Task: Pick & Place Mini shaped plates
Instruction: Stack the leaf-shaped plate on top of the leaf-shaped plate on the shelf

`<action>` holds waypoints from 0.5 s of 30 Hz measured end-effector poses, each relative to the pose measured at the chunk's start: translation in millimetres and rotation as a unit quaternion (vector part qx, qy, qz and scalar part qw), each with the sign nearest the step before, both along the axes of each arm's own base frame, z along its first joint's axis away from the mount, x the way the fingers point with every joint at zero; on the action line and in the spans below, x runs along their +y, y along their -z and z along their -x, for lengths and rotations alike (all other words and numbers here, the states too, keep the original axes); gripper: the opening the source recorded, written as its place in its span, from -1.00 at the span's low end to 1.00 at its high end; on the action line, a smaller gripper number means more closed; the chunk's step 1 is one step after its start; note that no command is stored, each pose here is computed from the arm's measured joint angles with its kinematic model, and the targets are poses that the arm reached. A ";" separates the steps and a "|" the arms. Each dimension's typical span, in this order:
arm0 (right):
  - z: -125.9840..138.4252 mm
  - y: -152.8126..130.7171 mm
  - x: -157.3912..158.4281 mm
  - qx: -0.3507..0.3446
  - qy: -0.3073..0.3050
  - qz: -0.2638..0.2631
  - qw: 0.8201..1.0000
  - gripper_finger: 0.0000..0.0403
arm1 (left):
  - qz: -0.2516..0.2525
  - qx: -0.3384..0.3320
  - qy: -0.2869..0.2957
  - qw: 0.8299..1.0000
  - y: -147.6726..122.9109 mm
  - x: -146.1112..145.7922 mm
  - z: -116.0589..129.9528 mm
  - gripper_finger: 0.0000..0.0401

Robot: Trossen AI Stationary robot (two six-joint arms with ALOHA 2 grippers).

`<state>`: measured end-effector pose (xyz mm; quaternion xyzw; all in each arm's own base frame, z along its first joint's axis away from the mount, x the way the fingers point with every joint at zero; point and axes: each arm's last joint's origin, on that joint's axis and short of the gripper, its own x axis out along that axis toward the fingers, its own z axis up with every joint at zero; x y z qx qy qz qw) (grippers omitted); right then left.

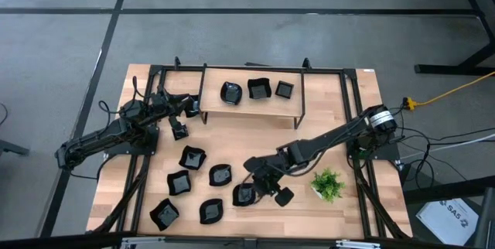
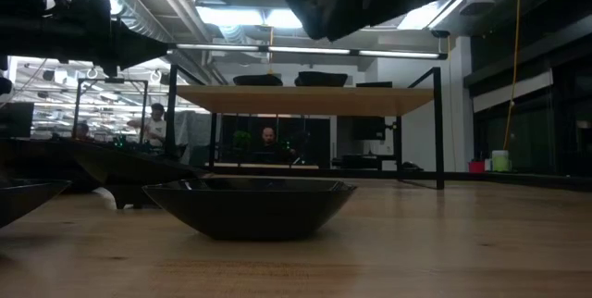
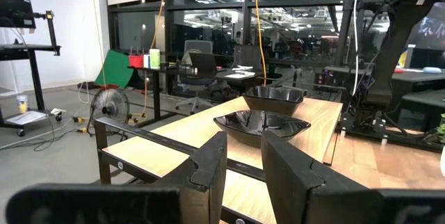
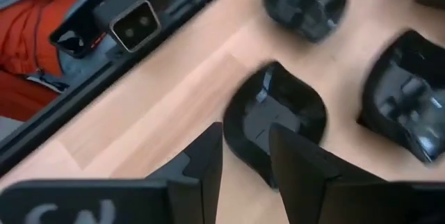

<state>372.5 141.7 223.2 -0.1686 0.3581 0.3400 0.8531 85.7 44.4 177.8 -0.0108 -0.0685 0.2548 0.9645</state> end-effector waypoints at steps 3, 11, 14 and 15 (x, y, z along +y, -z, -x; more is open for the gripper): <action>-0.7 9.1 9.1 -0.002 -0.023 0.011 1.000 -0.41 | 0.000 0.000 0.000 1.000 -0.1 0.0 0.0 -0.57; -7.1 23.5 25.5 -0.030 -0.034 0.020 0.999 -0.41 | 0.000 0.000 0.000 1.000 0.0 0.0 0.0 -0.57; -9.9 28.8 26.4 -0.034 -0.029 0.025 0.999 -0.41 | 0.000 0.000 0.000 1.000 0.0 0.0 0.0 -0.57; -10.7 30.5 26.6 -0.033 -0.028 0.026 0.999 -0.41 | 0.000 0.000 0.000 1.000 0.1 0.0 0.0 -0.57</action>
